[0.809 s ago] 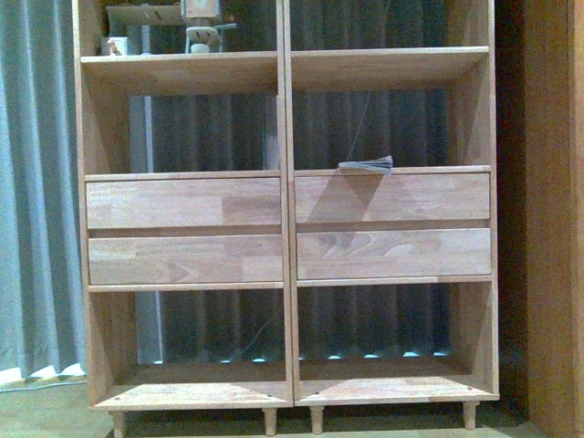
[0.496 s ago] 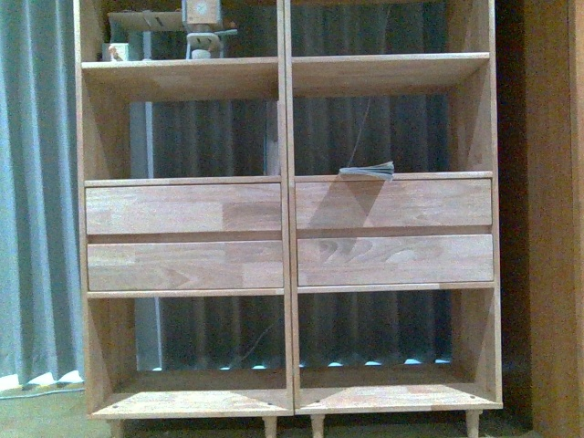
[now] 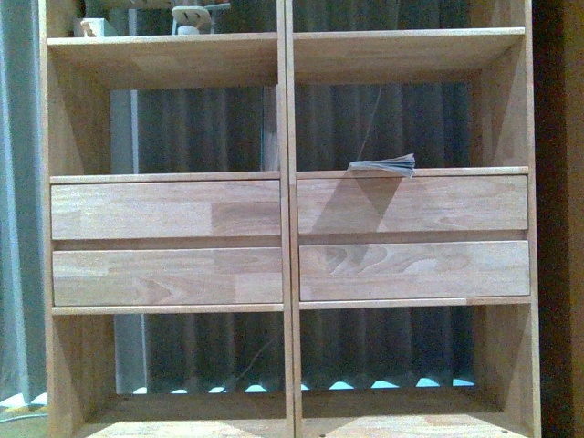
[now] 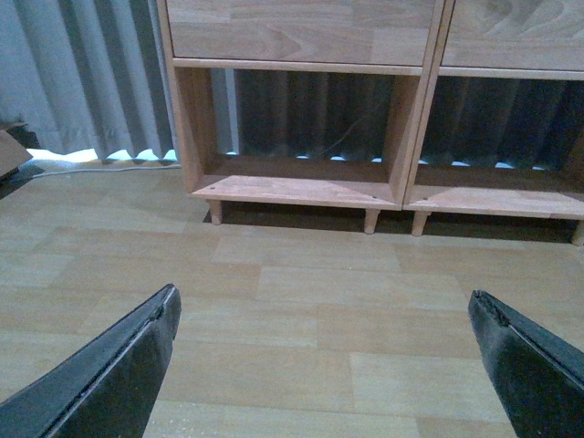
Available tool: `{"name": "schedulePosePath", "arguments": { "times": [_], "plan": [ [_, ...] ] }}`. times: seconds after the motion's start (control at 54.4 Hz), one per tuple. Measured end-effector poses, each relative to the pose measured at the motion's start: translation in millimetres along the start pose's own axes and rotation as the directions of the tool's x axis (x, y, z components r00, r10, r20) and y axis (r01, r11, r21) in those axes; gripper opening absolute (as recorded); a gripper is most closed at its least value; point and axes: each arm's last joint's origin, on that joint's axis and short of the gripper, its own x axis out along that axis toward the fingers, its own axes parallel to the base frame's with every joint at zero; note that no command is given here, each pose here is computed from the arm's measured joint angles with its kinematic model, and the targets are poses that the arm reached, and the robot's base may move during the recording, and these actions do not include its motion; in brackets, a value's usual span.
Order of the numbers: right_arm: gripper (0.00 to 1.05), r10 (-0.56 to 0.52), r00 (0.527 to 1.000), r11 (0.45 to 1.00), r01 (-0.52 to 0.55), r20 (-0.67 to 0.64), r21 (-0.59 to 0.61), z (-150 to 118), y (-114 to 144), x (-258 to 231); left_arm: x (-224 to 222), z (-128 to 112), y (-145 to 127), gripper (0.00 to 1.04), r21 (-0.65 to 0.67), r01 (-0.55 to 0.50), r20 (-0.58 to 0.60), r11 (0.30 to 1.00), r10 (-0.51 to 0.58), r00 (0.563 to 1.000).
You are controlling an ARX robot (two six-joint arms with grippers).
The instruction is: Organize books on shelf
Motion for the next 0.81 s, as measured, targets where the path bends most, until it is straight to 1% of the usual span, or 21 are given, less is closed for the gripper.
{"name": "schedulePosePath", "arguments": {
  "times": [0.809],
  "plan": [
    [0.98,0.0,1.0,1.0,0.0,0.0,0.0,0.0,0.0,0.0,0.0,0.0,0.0,0.97,0.0,0.0,0.0,1.0,0.0,1.0]
  ]
}}
